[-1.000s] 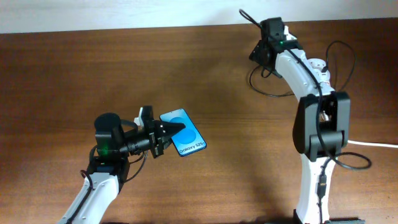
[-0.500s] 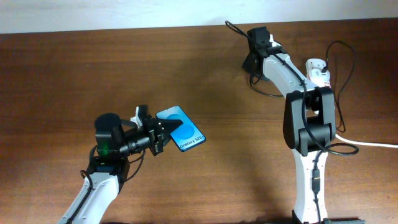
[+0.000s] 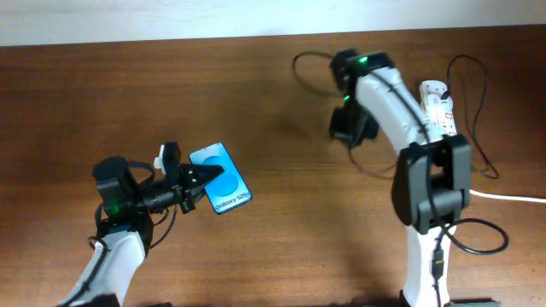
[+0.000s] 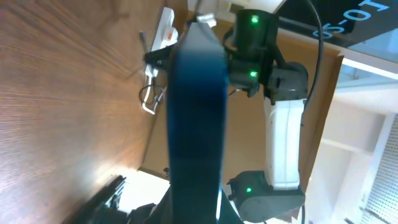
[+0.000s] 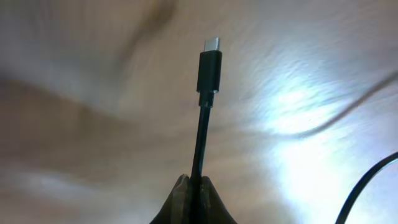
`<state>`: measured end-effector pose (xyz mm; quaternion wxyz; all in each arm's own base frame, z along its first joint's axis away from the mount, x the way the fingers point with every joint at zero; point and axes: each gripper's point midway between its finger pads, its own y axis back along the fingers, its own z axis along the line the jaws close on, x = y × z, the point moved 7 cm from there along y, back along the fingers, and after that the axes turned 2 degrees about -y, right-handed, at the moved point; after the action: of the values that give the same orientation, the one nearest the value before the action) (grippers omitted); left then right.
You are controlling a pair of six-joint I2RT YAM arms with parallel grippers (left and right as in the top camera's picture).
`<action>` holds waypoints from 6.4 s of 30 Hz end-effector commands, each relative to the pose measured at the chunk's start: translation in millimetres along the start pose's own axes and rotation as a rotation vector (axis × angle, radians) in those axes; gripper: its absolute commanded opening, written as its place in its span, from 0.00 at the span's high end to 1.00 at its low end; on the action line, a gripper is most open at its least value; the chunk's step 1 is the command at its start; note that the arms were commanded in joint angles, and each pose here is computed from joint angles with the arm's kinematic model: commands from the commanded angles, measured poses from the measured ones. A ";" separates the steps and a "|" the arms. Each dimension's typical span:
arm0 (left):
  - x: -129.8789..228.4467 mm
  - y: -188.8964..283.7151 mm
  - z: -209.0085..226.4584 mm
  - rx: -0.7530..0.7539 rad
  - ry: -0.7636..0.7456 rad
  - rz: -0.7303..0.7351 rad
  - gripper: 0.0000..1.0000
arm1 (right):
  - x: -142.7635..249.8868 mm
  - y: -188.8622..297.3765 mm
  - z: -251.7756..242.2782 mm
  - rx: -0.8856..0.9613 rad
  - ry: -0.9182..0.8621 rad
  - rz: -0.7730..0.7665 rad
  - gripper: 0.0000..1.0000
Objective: Plug charger to phone and switch on socket
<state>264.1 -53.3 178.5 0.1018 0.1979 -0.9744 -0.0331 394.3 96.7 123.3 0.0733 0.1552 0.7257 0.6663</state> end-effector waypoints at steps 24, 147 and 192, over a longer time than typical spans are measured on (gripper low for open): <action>-0.7 1.1 -1.5 0.061 -0.158 0.132 1.00 | 73.4 -92.1 17.9 0.177 0.212 0.096 0.39; -69.8 -64.8 -92.3 0.131 -0.372 0.267 1.00 | 259.4 142.1 115.2 -0.665 0.425 -0.488 0.96; -63.4 -64.3 -93.9 0.130 -0.427 0.308 1.00 | 241.4 139.3 112.6 -0.643 0.454 -0.497 0.96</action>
<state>366.8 -89.6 245.1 -0.1004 0.0591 -0.9932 0.0077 217.0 291.0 277.4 0.1104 -0.1955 0.4863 0.8445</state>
